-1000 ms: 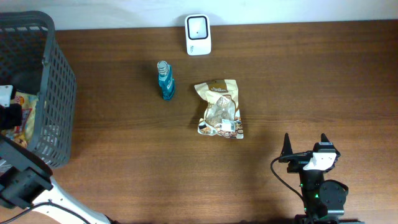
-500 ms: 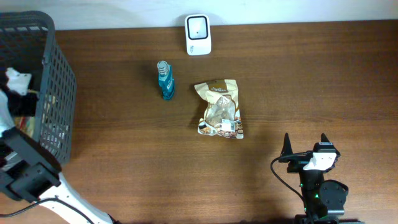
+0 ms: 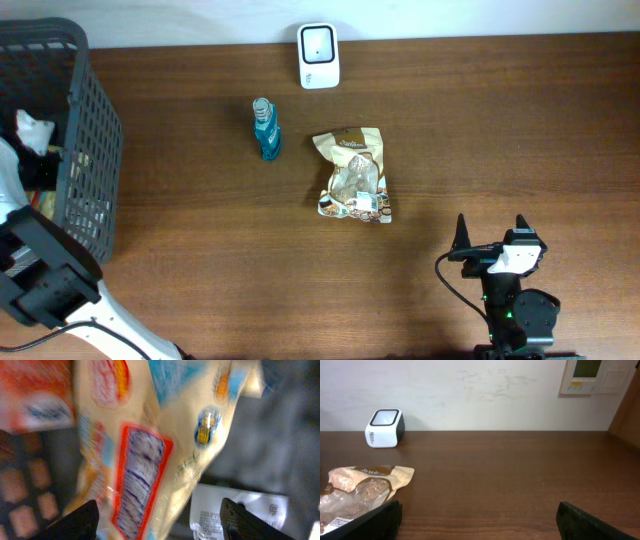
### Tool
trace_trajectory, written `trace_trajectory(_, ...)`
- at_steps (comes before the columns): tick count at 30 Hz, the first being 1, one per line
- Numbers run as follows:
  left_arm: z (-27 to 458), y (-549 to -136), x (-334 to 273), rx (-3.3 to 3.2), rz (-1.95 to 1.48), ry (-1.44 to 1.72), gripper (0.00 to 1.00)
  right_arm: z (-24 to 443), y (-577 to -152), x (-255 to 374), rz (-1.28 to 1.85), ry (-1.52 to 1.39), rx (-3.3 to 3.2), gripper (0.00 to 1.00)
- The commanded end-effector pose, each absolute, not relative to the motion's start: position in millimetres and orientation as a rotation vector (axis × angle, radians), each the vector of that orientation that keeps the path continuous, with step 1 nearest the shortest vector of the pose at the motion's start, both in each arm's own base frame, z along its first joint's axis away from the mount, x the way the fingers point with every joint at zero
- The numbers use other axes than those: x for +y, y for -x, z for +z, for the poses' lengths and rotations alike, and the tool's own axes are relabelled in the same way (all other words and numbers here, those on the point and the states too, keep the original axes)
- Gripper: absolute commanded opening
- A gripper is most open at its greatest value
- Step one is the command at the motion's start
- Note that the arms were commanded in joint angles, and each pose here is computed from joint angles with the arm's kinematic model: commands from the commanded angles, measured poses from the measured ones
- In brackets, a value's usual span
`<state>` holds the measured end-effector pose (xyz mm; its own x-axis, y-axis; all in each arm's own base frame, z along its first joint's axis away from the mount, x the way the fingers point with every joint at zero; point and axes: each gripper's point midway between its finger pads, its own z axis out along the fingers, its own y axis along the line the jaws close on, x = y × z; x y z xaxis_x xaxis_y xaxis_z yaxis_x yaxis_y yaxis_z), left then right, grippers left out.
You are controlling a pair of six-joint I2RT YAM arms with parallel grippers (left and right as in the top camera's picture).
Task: Scan the item barcode
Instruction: 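Lift the yellow snack bag out and carry it toward the scanner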
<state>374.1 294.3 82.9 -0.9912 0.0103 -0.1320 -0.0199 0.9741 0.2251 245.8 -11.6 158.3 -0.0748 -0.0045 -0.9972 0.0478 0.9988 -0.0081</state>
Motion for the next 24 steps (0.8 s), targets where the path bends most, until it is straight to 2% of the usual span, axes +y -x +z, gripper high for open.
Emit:
trace_trajectory(1, 65, -350, 298, 3.048, 0.367, 0.031, 0.70, 155, -246, -12, -0.048, -0.033, 1.651, 0.98)
trace_trajectory(2, 61, -346, 299, 3.061, 0.387, 0.035, 0.65, 155, -246, -12, -0.048, -0.033, 1.651, 0.98)
trace_trajectory(5, 57, -344, 303, 3.066, 0.419, 0.041, 0.40, 155, -246, -12, -0.048, -0.033, 1.651, 0.98)
trace_trajectory(7, 59, -346, 305, 3.053, 0.429, 0.043, 0.18, 155, -246, -12, -0.048, -0.033, 1.651, 0.98)
trace_trajectory(9, 62, -350, 307, 3.039, 0.440, 0.046, 0.02, 155, -246, -12, -0.048, -0.033, 1.651, 0.98)
trace_trajectory(17, 116, -394, 313, 2.780, 0.355, 0.378, 0.00, 155, -246, -12, -0.048, -0.033, 1.651, 0.98)
trace_trajectory(21, 191, -425, 300, 2.540, 0.212, 0.442, 0.00, 155, -246, -12, -0.048, -0.033, 1.651, 0.98)
trace_trajectory(24, 257, -440, 280, 2.368, 0.118, 0.334, 0.00, 155, -246, -12, -0.048, -0.033, 1.651, 0.98)
